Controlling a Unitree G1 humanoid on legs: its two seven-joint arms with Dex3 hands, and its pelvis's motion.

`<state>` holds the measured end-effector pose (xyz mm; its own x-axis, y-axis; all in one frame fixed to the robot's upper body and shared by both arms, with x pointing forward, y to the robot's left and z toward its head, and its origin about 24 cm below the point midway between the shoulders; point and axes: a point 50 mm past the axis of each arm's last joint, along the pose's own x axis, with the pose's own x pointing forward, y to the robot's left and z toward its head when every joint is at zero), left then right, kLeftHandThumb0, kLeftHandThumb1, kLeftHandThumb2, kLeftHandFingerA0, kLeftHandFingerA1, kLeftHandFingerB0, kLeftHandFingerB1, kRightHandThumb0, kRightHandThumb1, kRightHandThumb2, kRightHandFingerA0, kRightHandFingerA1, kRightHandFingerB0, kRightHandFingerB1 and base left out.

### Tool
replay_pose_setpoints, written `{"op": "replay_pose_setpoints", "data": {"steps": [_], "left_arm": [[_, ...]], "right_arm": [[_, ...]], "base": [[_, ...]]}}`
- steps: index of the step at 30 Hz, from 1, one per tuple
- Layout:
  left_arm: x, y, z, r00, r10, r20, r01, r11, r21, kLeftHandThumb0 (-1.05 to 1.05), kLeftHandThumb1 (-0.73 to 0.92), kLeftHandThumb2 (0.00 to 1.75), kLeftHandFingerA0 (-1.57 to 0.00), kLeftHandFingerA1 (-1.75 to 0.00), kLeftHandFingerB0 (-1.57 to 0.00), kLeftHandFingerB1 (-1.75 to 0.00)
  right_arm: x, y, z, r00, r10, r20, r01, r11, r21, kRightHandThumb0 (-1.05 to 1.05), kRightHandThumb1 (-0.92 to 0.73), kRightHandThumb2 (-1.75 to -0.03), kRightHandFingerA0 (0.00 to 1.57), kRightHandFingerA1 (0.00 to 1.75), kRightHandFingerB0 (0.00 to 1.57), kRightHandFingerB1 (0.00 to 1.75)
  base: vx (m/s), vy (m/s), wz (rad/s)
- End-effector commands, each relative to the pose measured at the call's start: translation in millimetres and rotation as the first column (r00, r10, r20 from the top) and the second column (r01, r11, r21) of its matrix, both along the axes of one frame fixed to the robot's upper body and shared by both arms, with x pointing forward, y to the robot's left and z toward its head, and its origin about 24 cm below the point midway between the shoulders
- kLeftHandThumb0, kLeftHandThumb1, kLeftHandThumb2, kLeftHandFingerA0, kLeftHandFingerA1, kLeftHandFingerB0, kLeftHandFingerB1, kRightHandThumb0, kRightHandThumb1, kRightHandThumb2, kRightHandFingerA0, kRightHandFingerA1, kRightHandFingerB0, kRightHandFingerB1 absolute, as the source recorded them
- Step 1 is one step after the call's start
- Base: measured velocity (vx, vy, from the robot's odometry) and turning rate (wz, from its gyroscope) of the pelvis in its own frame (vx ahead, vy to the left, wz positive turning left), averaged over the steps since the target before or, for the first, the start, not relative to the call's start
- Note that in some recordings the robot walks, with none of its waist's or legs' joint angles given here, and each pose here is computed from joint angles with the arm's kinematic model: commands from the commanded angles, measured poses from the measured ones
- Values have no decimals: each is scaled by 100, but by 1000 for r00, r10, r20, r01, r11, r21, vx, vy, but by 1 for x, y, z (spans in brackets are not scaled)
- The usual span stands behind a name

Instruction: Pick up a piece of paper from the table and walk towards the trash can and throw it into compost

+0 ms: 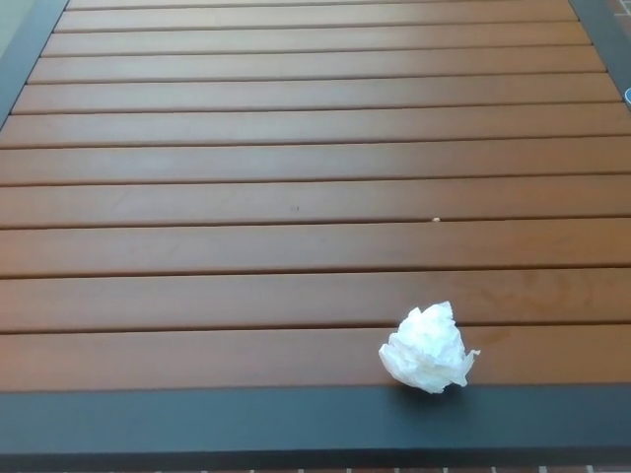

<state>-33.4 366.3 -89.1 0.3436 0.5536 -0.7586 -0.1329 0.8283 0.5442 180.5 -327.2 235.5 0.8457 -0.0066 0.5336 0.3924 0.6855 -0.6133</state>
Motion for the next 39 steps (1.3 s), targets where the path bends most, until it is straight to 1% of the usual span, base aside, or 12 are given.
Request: {"op": "replay_pose_setpoints", "data": {"steps": [1, 4, 10, 11, 19, 20, 22, 24, 25, 34, 36, 39], "left_arm": [[0, 1, 8, 997, -55, 47, 55, 998, 14, -10, 67, 66, -92, -90, -83, -71], [-1, 0, 7, 997, -64, 43, 63, 998, 13, -7, 66, 67, -92, -88, -84, -69], [0, -1, 6, 997, -52, 62, 52, 999, 1, -7, 65, 69, -91, -89, -87, -72], [0, -1, 6, 997, -49, 63, 50, 999, 0, -6, 65, 72, -91, -88, -86, -72], [12, -2, 6, 988, -126, 87, 126, 992, 5, -6, 63, 78, -89, -89, -84, -73], [14, -3, 5, 987, -133, 89, 134, 991, 5, -6, 64, 78, -91, -88, -83, -72], [14, -4, 5, 987, -132, 96, 132, 991, 3, -4, 65, 79, -92, -93, -85, -70], [13, -5, 5, 986, -130, 106, 131, 991, -3, -4, 65, 79, -92, -93, -85, -70], [12, -7, 5, 987, -117, 114, 118, 993, -2, -4, 63, 80, -95, -97, -88, -76], [5, -4, 7, 991, -106, 83, 107, 994, -1, -6, 64, 74, -91, -91, -84, -75], [4, -3, 5, 993, -98, 71, 99, 995, -2, -5, 65, 77, -90, -88, -84, -74], [3, -3, 6, 991, -115, 69, 116, 993, -1, -7, 64, 76, -91, -89, -84, -75]], "right_arm": [[26, 116, 5, 875, 370, -311, -465, 822, -329, -82, -54, -93, 3, 31, 5, 29], [29, 126, -7, 841, 384, -381, -510, 798, -320, -80, -67, -61, 6, 32, 11, 27], [36, 142, -25, 809, 388, -442, -544, 780, -311, -79, -69, -62, 6, 31, 12, 25], [37, 145, -29, 801, 388, -456, -552, 774, -310, -77, -53, -94, 2, 31, 6, 30], [43, 177, -51, 706, 438, -557, -667, 675, -315, -78, -54, -94, 3, 29, 6, 26], [44, 181, -54, 697, 439, -568, -676, 666, -315, -79, -70, -61, 3, 32, 6, 27], [46, 186, -57, 687, 440, -578, -684, 660, -311, -75, -52, -94, 2, 28, 4, 27], [47, 190, -59, 682, 444, -581, -689, 656, -308, -75, -52, -94, 2, 28, 4, 27], [52, 193, -60, 685, 435, -585, -686, 654, -318, -77, -69, -61, 3, 34, 11, 27], [78, 187, -56, 743, 335, -579, -619, 673, -404, -75, -53, -88, 4, 40, 18, 43], [84, 184, -55, 757, 314, -573, -601, 679, -422, -69, -64, -60, 11, 37, 30, 30], [89, 183, -62, 775, 286, -563, -580, 674, -457, -70, -52, -88, 14, 48, 30, 47]], "base": [[0, 0, 0], [0, 0, 0], [0, 0, 0], [0, 0, 0], [0, 0, 0], [0, 0, 0], [0, 0, 0], [0, 0, 0], [0, 0, 0], [0, 0, 0], [0, 0, 0], [0, 0, 0]]}}
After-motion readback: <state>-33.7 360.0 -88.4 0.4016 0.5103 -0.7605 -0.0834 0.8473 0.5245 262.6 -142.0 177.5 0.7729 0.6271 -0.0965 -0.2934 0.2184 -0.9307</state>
